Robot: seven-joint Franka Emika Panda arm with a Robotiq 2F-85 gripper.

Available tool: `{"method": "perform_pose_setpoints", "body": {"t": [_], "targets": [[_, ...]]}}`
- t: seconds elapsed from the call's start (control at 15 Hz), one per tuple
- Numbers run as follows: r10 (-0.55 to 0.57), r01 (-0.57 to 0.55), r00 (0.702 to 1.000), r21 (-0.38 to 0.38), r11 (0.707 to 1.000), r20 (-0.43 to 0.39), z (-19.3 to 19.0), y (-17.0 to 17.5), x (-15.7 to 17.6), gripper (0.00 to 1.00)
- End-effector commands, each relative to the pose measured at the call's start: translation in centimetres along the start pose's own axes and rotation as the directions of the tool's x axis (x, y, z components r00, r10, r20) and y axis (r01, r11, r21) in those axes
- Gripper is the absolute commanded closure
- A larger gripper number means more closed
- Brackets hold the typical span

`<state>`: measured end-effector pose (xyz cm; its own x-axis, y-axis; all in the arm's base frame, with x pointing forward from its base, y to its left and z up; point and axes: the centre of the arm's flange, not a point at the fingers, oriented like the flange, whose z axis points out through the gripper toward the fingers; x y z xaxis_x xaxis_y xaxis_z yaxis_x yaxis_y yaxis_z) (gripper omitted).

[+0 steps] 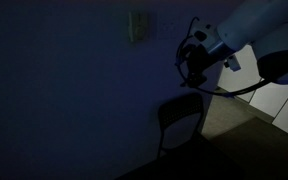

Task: Flip the switch on the left

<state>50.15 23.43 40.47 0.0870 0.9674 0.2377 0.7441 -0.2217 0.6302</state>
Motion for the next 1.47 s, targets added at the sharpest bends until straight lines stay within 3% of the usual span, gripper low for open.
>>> {"method": "perform_pose_setpoints", "body": {"t": [0.0,0.27,0.53,0.73,1.4], "targets": [[-0.168,0.168,0.984,0.019,0.986,0.051,-1.3,1.0,-0.7,0.00],[-0.286,0.288,0.950,0.003,0.958,0.122,-2.3,2.2,-1.3,0.00],[-0.322,0.353,0.929,-0.172,0.919,0.184,-4.7,5.4,-1.3,0.00],[-0.293,0.335,0.938,-0.257,0.907,0.186,-5.7,7.7,-1.5,0.00],[-0.242,0.274,0.959,-0.262,0.925,0.148,-0.6,10.8,-1.4,0.00]]}}
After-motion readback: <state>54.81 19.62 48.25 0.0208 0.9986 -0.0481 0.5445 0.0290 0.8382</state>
